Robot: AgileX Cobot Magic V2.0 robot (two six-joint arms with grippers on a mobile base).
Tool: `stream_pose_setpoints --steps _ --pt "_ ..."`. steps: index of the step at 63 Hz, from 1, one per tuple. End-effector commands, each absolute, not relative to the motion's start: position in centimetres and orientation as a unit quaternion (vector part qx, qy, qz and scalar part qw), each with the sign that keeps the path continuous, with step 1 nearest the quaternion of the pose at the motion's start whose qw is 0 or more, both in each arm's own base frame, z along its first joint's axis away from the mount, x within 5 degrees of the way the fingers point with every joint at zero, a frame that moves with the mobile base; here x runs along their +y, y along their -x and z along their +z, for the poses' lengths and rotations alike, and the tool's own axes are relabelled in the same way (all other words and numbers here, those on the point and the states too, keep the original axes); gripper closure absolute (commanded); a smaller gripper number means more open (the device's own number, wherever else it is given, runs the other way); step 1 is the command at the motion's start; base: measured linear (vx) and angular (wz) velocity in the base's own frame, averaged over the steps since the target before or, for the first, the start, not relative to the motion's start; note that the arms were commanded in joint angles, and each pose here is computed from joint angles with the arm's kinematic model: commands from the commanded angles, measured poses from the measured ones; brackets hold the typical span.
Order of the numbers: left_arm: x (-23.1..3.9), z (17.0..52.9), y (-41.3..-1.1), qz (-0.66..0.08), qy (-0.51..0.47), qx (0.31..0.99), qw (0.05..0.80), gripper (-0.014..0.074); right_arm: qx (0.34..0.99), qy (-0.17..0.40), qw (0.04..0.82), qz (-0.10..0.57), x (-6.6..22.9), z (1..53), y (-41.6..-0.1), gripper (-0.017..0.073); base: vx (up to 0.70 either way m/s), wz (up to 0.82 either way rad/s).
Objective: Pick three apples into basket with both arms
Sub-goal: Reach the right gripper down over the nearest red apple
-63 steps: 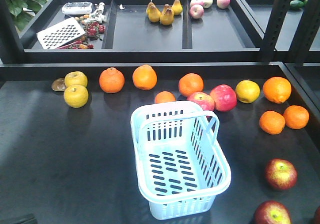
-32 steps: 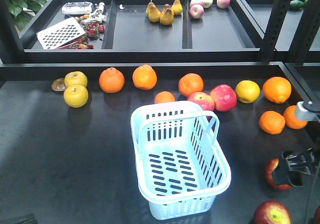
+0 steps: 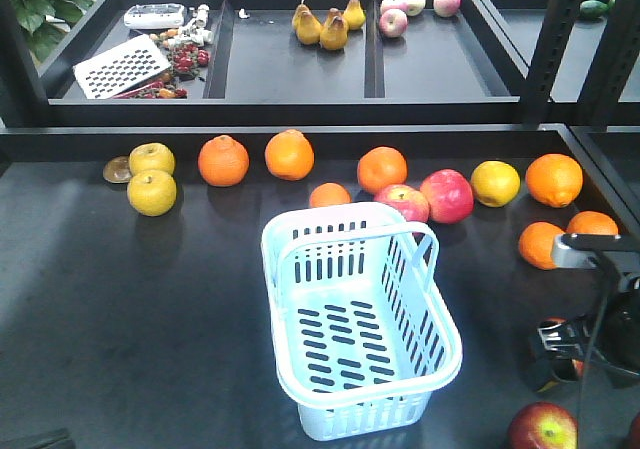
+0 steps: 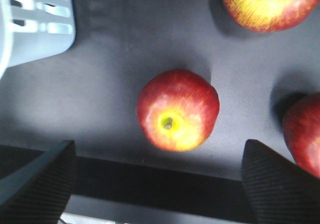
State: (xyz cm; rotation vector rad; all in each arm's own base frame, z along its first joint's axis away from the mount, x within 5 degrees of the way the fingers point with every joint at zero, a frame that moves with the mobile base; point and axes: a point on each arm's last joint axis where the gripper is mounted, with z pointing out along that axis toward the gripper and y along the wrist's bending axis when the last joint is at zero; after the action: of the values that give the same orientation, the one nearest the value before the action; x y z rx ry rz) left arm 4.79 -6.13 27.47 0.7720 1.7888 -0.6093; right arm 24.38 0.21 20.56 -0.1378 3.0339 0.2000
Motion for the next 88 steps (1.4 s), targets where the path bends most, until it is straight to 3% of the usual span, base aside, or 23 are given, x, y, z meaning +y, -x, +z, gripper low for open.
stream_pose_setpoints --steps 1,33,71,82,88 --pt "-6.1 28.7 -5.1 -0.265 -0.297 0.736 0.548 0.0601 0.995 0.045 0.067 0.064 0.1 20.8 -25.4 -0.0064 0.00 0.00" --pt "-6.1 28.7 -5.1 -0.263 -0.298 0.736 0.548 0.0601 0.996 0.041 -0.034 0.065 -0.1 15.2 -26.7 -0.0054 0.00 0.00" --pt "-6.1 28.7 -5.1 -0.262 -0.299 0.736 0.548 0.0601 0.993 0.033 -0.093 0.070 -0.1 10.9 -27.2 -0.0026 0.00 0.00" --pt "-6.1 28.7 -5.1 -0.262 -0.299 0.736 0.548 0.0601 0.992 0.030 -0.096 0.077 0.0 11.4 -27.0 0.0090 0.00 0.00" --pt "-6.1 28.7 -5.1 -0.262 -0.299 0.736 0.548 0.0601 0.993 0.034 -0.081 0.077 0.0 12.8 -26.8 0.0249 0.00 0.00"
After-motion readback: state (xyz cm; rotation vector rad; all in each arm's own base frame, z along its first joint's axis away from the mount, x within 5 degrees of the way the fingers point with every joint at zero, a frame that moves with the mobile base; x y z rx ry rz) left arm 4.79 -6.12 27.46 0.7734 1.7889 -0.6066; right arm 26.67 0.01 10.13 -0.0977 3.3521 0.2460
